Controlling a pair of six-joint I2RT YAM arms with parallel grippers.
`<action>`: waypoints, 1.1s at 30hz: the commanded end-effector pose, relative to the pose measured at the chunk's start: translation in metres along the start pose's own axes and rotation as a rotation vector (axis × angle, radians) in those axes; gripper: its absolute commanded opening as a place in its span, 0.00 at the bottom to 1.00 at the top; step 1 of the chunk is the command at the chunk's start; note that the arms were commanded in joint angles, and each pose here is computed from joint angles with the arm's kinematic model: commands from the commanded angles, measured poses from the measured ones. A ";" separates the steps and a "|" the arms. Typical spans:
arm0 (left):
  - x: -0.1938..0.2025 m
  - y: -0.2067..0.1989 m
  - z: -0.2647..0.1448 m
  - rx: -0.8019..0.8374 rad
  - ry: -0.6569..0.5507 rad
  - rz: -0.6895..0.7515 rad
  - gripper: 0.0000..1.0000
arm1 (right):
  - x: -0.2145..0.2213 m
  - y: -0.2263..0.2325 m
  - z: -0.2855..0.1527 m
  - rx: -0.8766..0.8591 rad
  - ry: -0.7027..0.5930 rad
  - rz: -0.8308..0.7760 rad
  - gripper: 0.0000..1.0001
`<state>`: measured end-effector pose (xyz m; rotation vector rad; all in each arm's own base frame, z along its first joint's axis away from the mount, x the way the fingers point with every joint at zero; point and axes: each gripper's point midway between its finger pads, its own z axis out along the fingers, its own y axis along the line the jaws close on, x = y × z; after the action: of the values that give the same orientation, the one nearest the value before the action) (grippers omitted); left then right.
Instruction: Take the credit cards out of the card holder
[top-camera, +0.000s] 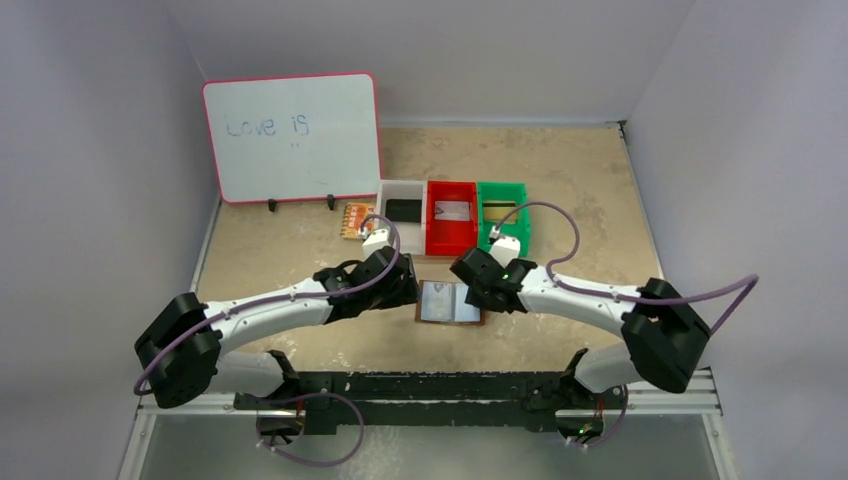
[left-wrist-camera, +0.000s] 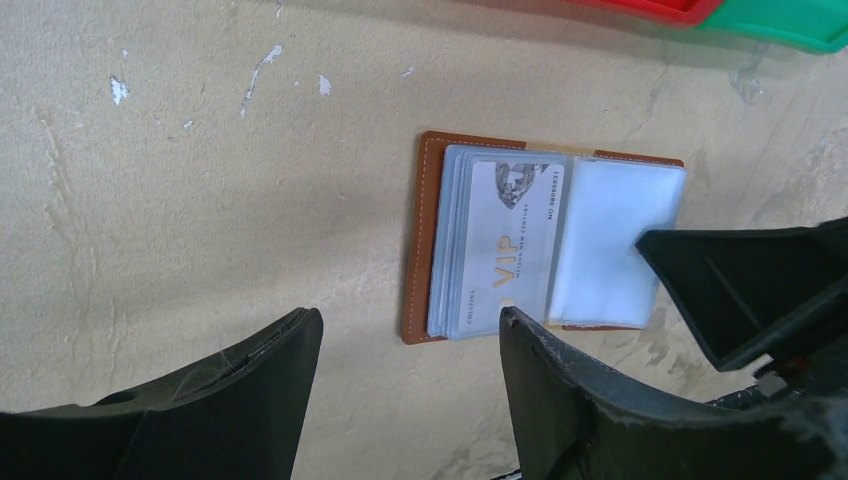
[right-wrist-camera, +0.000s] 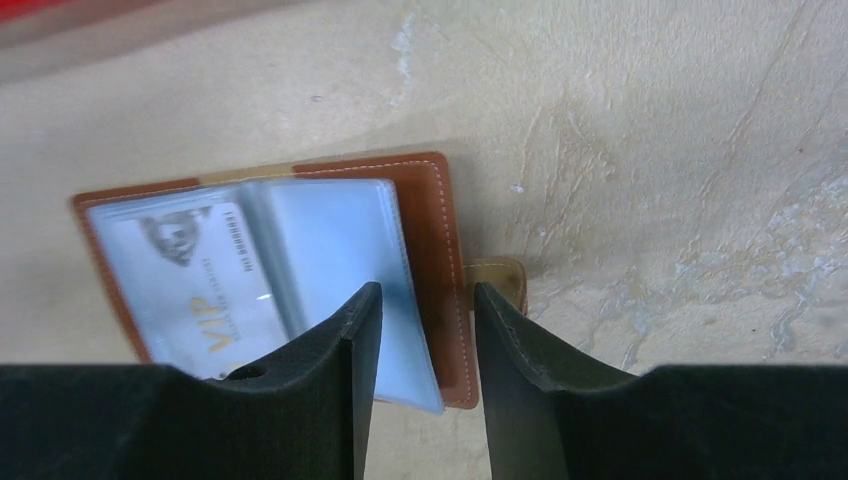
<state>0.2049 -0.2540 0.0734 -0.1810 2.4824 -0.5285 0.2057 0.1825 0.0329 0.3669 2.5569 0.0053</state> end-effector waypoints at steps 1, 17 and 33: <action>-0.012 -0.007 -0.008 0.026 -0.049 0.005 0.65 | -0.035 0.025 -0.034 -0.141 -0.083 0.034 0.43; -0.022 -0.011 -0.015 0.036 -0.081 -0.016 0.65 | -0.030 0.090 -0.059 -0.545 -0.011 0.048 0.36; -0.035 -0.003 -0.019 -0.026 -0.142 -0.057 0.56 | -0.005 0.080 -0.016 -0.630 0.115 0.112 0.37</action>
<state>0.2086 -0.2475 0.0830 -0.2072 2.4430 -0.5161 0.2174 0.2510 0.0528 0.2841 2.4979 0.8005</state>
